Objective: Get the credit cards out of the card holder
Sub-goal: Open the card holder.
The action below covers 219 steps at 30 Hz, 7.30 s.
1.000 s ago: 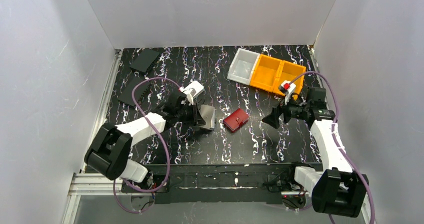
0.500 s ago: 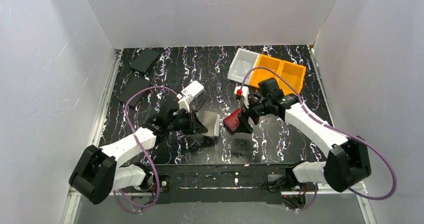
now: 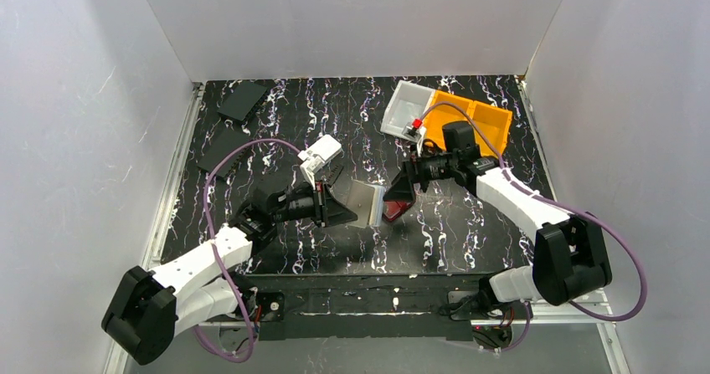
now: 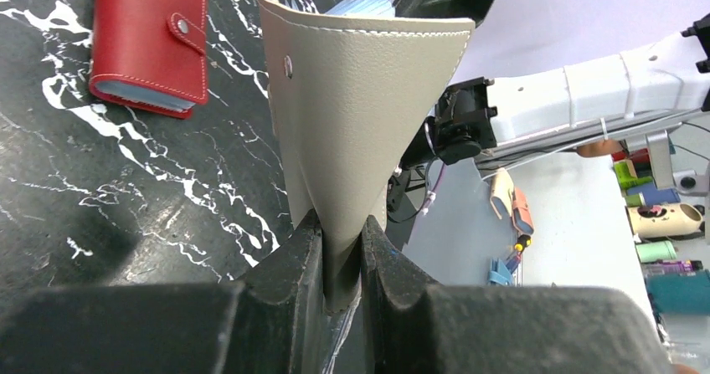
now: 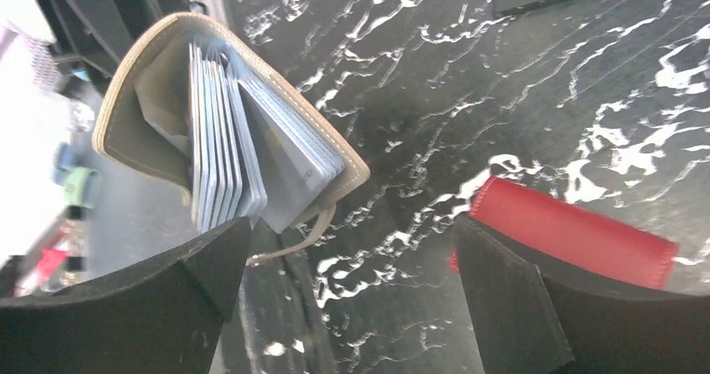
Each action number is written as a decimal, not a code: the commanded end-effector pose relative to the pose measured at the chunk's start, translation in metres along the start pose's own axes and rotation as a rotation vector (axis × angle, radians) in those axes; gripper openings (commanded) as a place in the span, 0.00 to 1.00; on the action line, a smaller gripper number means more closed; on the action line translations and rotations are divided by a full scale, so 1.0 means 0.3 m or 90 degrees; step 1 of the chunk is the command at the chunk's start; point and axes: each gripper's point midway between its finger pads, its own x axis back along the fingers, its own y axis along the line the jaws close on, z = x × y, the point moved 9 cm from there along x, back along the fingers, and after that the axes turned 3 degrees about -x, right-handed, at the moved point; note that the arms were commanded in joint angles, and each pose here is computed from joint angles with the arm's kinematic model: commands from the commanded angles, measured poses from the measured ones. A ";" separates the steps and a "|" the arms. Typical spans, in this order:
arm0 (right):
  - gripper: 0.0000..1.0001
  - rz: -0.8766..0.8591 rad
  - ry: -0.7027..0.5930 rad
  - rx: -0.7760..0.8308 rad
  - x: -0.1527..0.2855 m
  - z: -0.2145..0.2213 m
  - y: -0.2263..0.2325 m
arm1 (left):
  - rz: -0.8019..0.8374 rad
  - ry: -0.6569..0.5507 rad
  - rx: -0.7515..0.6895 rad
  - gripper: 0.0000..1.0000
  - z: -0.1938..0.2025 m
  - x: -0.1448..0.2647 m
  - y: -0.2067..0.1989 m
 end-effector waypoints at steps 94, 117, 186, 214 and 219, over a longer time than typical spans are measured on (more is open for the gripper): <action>0.01 0.120 -0.060 -0.020 0.102 -0.017 0.007 | -0.322 -0.027 -0.132 0.93 -0.083 -0.268 -0.107; 0.01 0.072 -0.070 -0.003 0.108 -0.006 0.037 | -0.500 -0.036 -0.138 0.39 -0.043 -0.192 -0.004; 0.01 0.061 -0.071 -0.004 0.097 0.019 0.016 | -0.395 -0.020 -0.172 0.66 -0.063 -0.343 -0.092; 0.01 0.014 -0.070 0.000 0.094 0.036 0.035 | -0.448 0.016 -0.150 0.25 -0.086 -0.275 -0.028; 0.01 0.000 -0.065 -0.005 0.089 0.058 0.035 | -0.366 0.042 -0.113 0.18 -0.092 -0.253 -0.018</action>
